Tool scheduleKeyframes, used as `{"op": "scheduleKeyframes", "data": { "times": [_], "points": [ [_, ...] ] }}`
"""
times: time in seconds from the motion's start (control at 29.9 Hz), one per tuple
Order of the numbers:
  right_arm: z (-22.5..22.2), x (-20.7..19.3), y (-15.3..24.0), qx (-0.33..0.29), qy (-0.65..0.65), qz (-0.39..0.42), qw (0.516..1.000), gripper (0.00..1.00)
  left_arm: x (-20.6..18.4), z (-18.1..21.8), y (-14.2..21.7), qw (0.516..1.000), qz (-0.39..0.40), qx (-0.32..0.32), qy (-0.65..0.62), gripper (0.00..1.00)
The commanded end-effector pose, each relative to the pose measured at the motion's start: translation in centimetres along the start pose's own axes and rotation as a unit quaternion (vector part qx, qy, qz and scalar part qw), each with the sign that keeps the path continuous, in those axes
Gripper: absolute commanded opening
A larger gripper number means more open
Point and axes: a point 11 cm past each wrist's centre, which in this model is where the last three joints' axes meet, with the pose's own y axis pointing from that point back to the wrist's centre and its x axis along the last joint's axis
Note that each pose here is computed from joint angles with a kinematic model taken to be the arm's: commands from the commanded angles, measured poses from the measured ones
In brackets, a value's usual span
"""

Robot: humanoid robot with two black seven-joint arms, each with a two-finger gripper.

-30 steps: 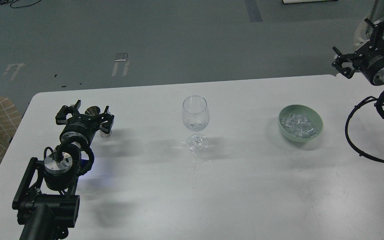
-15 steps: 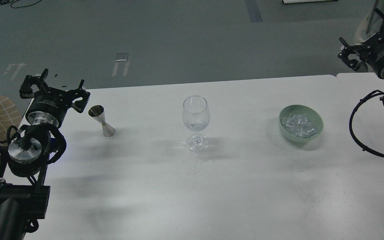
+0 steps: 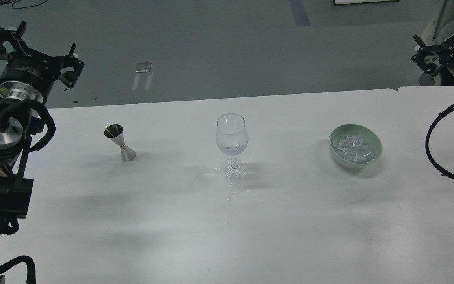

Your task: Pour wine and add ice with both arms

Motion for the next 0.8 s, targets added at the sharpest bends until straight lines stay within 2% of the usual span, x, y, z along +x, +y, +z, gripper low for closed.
{"op": "scheduleKeyframes", "data": {
  "times": [0.0,0.17,0.23,0.37,0.43,0.57,0.64,0.77],
  "points": [
    [-1.6,0.6,0.5,0.007,0.017,0.007,1.000,1.00,0.2,-0.1,-0.1,1.000,0.000,0.001,-0.002,0.97],
    [-1.3,0.7,0.3,0.000,0.019,0.008,1.000,1.00,-0.5,1.3,0.2,0.997,-0.042,-0.050,-0.027,0.98],
    [-0.2,-0.2,-0.1,-0.024,0.047,-0.001,0.999,1.00,-0.8,1.6,0.6,0.993,-0.072,-0.075,-0.062,0.98],
    [-0.1,-1.9,-1.2,-0.035,0.074,-0.020,0.996,1.00,-0.7,0.5,1.0,0.992,-0.085,-0.055,-0.078,0.98],
    [0.3,-2.3,-1.4,-0.044,0.088,-0.024,0.995,1.00,-1.2,-1.1,0.8,0.989,-0.094,-0.016,-0.109,0.98],
    [-0.6,-4.6,-2.5,-0.047,0.142,-0.049,0.988,1.00,-0.8,1.5,1.0,0.979,-0.097,-0.011,-0.180,0.98],
    [-0.4,-5.4,-2.7,-0.054,0.169,-0.059,0.982,1.00,-0.7,1.6,1.1,0.978,-0.099,-0.009,-0.184,0.98],
    [0.4,-8.3,-3.5,-0.085,0.304,-0.091,0.944,1.00,-0.8,1.2,1.3,0.962,-0.124,-0.006,-0.245,0.98]
  ]
}}
